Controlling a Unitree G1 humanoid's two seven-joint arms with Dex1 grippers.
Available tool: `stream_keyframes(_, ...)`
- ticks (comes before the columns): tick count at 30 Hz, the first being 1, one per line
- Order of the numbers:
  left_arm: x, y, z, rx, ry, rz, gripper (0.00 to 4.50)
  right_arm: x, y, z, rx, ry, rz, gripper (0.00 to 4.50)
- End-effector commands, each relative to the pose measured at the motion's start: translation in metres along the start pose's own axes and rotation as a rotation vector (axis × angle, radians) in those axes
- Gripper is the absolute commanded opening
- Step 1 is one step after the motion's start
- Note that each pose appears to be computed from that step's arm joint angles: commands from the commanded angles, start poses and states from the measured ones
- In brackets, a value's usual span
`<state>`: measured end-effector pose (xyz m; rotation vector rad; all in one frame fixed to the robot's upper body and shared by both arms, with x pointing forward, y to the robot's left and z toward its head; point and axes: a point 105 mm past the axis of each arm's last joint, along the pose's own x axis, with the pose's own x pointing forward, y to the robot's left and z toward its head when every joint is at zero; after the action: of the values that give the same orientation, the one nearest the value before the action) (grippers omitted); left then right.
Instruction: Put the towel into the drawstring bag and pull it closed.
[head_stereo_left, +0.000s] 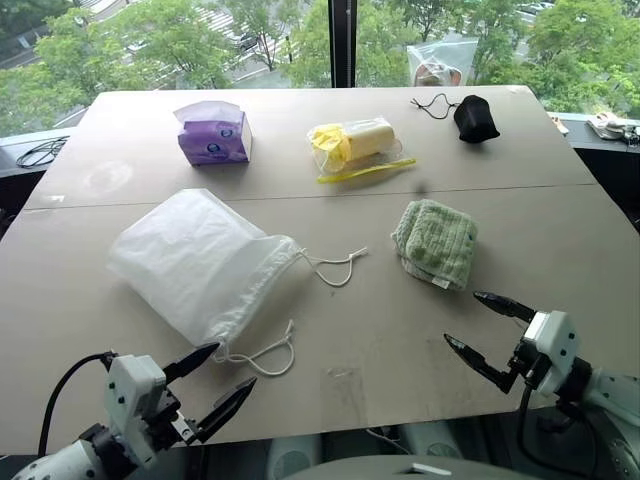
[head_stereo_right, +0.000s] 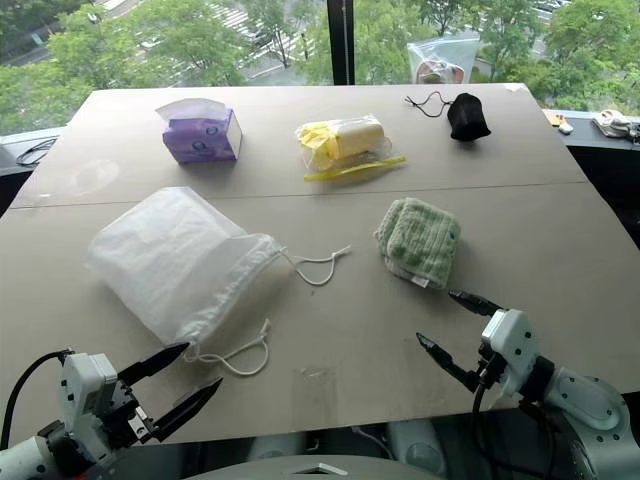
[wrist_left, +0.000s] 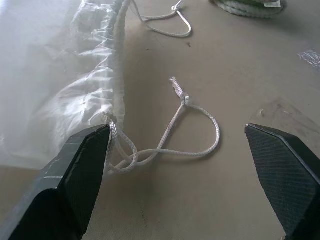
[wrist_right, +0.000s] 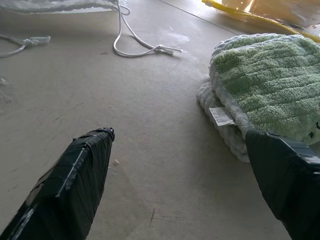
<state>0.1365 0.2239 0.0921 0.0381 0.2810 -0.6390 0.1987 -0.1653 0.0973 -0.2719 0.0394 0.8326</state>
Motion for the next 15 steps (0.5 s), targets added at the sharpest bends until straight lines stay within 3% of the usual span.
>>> stream_keyframes(1,0.007,-0.011,0.018,0.134,-0.044,-0.057,4.46,0.003,0.001,0.022,-0.031,-0.077,0.050,4.50)
stream_keyframes(4,0.026,-0.022,0.043,0.316,-0.130,-0.097,4.46,0.012,0.014,0.049,-0.063,-0.160,0.178,4.50)
stream_keyframes(8,0.039,-0.017,0.054,0.371,-0.169,-0.069,4.46,0.015,0.021,0.059,-0.117,-0.179,0.238,4.50)
stream_keyframes(12,0.055,0.005,0.057,0.491,-0.094,0.118,4.46,0.015,0.023,0.063,-0.127,-0.182,0.259,4.50)
stream_keyframes(15,0.063,0.016,0.062,0.730,-0.020,0.210,4.46,0.014,0.022,0.062,-0.126,-0.176,0.248,4.50)
